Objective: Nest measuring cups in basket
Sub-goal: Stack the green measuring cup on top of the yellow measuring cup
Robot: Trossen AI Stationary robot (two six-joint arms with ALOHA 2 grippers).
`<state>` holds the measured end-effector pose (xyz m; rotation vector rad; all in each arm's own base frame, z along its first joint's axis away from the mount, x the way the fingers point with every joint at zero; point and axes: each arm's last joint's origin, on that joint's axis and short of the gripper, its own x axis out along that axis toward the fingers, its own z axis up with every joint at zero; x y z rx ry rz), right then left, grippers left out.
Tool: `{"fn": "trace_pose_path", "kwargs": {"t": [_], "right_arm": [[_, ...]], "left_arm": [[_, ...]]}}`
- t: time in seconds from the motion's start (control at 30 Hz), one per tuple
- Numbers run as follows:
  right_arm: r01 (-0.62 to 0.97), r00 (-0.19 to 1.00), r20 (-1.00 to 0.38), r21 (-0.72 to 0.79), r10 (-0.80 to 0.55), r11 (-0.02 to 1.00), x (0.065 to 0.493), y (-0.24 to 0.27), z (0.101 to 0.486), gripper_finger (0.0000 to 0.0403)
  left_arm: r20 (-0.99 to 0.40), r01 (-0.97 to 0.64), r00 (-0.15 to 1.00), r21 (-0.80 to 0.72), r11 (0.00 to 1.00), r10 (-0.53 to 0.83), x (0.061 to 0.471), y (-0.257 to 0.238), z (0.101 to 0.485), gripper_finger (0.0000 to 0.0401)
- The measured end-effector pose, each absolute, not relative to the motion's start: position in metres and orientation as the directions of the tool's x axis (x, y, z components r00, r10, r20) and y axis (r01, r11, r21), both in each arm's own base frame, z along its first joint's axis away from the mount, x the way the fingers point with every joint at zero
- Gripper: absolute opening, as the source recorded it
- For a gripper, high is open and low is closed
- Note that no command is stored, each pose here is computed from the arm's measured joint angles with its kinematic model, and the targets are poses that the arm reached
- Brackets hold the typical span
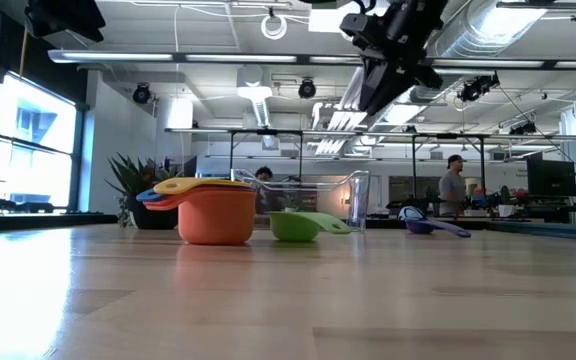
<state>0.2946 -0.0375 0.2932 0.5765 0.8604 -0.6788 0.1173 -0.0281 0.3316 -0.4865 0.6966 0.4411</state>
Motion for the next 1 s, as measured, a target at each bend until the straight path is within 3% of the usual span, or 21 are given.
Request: {"fn": "trace_pose_path", "kwargs": {"t": [0.4, 1.0], "right_arm": [[0.664, 0.629, -0.73, 0.325, -0.267, 0.674, 0.322, -0.021, 0.263, 0.0123], [0.721, 0.552, -0.795, 0.305, -0.25, 0.623, 0.358, -0.022, 0.2, 0.0123]], "left_arm": [[-0.691, -0.556, 0.671, -0.228, 0.799, 0.27, 0.119, -0.021, 0.332, 0.0104], [-0.691, -0.631, 0.632, -0.195, 0.751, 0.352, 0.12, -0.006, 0.332, 0.0104]]}}
